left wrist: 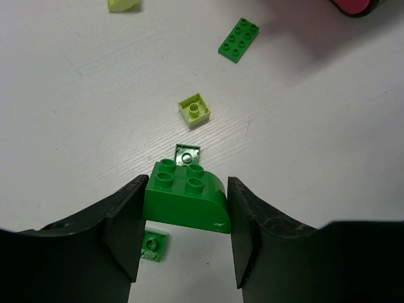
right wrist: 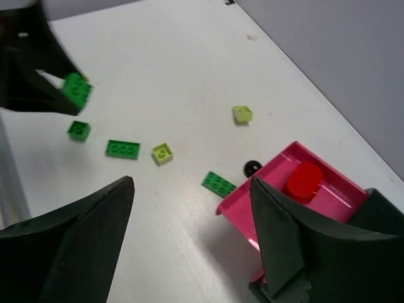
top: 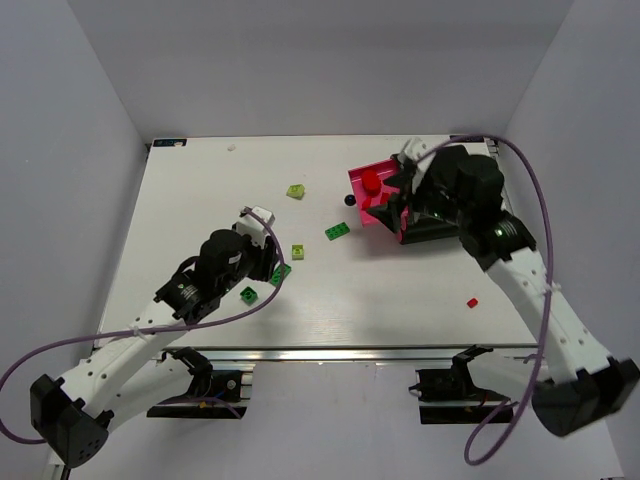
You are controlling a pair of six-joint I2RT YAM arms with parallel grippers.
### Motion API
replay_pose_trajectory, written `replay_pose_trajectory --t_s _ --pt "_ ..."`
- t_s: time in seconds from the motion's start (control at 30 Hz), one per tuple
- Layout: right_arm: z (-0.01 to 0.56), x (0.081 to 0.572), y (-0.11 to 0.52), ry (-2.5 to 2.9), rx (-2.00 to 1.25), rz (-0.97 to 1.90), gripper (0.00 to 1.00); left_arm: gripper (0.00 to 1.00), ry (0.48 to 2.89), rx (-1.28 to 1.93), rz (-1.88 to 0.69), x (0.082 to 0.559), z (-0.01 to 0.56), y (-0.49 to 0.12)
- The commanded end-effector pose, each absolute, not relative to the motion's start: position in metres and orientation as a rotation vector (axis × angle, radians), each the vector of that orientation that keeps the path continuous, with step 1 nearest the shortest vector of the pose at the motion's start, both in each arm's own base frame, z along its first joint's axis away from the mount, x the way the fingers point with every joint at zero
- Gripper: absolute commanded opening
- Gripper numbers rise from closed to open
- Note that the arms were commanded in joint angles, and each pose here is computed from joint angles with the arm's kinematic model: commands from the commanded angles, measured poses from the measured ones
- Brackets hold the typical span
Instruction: Sort the legos into containers by color
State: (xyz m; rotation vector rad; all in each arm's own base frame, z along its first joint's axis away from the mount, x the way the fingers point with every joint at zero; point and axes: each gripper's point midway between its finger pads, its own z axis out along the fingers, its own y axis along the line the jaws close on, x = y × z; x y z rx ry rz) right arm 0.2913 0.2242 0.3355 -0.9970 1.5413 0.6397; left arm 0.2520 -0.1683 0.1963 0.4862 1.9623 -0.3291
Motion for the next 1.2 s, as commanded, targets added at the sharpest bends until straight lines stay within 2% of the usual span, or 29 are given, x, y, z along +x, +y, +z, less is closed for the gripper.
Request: replay_pose_trajectory --t_s 0.0,0.1,0.13,0.2,0.23,0.3,0.53,0.73,0.93,1.17 --pt "0.337 0.257 0.232 1.375 -1.057 0.762 0.8 0.15 2.001 0.474 -0.342 0.255 0.187 -0.173" --pt "0.332 0.244 0.224 1.37 -1.034 0.774 0.67 0.15 2.039 0.465 -0.335 0.258 0.178 -0.175" --pt "0.332 0.244 0.221 1.374 -1.02 0.772 0.52 0.15 2.05 0.464 -0.329 0.259 0.176 -0.175" --pt "0.321 0.243 0.217 1.391 -1.003 0.778 0.31 0.15 2.083 0.464 -0.3 0.262 0.166 -0.174" --pt "0.318 0.243 0.217 1.392 -1.003 0.783 0.15 0.15 2.09 0.466 -0.288 0.263 0.165 -0.174" --pt "0.307 0.239 0.219 1.405 -1.022 0.795 0.01 0.14 2.109 0.469 -0.265 0.265 0.159 -0.172" --pt "0.291 0.242 0.213 1.421 -1.063 0.78 0.0 0.15 2.088 0.457 -0.257 0.265 0.164 -0.169" --pt "0.269 0.269 0.198 1.524 -1.065 0.78 0.0 0.15 2.11 0.432 -0.243 0.263 0.169 -0.165" --pt "0.255 0.27 0.19 1.546 -1.156 0.898 0.0 0.17 2.124 0.373 -0.183 0.265 0.174 -0.154" --pt "0.248 0.285 0.149 1.562 -1.129 0.735 0.04 0.17 2.12 0.365 -0.204 0.264 0.175 -0.156"
